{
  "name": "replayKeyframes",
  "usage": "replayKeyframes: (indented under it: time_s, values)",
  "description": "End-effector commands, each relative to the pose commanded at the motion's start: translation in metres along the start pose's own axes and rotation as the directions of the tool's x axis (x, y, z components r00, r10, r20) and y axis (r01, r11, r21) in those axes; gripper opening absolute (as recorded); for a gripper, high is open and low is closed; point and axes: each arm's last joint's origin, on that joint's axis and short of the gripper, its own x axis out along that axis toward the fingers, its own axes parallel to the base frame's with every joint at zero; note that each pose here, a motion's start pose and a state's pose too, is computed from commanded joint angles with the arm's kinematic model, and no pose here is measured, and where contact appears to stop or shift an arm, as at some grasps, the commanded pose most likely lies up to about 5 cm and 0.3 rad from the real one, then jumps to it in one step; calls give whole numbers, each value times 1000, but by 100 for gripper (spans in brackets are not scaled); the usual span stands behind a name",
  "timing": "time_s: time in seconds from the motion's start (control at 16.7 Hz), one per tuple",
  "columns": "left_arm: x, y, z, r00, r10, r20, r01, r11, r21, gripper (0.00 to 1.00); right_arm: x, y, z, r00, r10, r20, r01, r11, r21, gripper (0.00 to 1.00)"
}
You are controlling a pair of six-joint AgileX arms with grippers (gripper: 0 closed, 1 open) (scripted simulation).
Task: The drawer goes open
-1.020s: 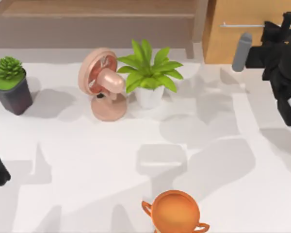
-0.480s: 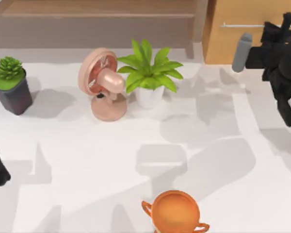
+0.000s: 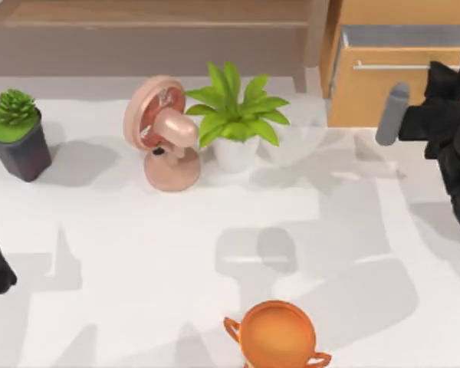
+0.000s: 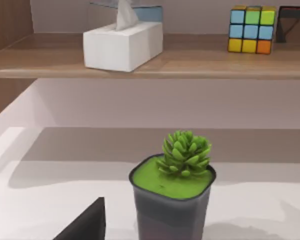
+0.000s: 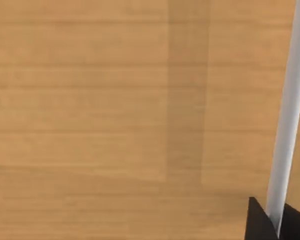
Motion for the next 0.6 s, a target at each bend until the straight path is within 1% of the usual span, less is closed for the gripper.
replayKeyframes:
  time_s: [0.12,0.3,0.42,0.54,0.6]
  values:
    - [0,0,0,1000,0,0,0,1000,0,100,-7,-1,1,1000,-3,4,3,1000,-5,0]
    - [0,0,0,1000,0,0,0,1000,0,100,-6,0,-2,1000,0,-4,0,1000,-5,0]
    - [0,0,0,1000,0,0,0,1000,0,100,-10,-2,-1,1000,-12,-3,12,1000,-2,0]
    - [0,0,0,1000,0,0,0,1000,0,100,-24,-2,0,1000,-14,-1,14,1000,-1,0]
    - [0,0,0,1000,0,0,0,1000,0,100,-34,2,-1,1000,4,-2,-4,1000,-6,0]
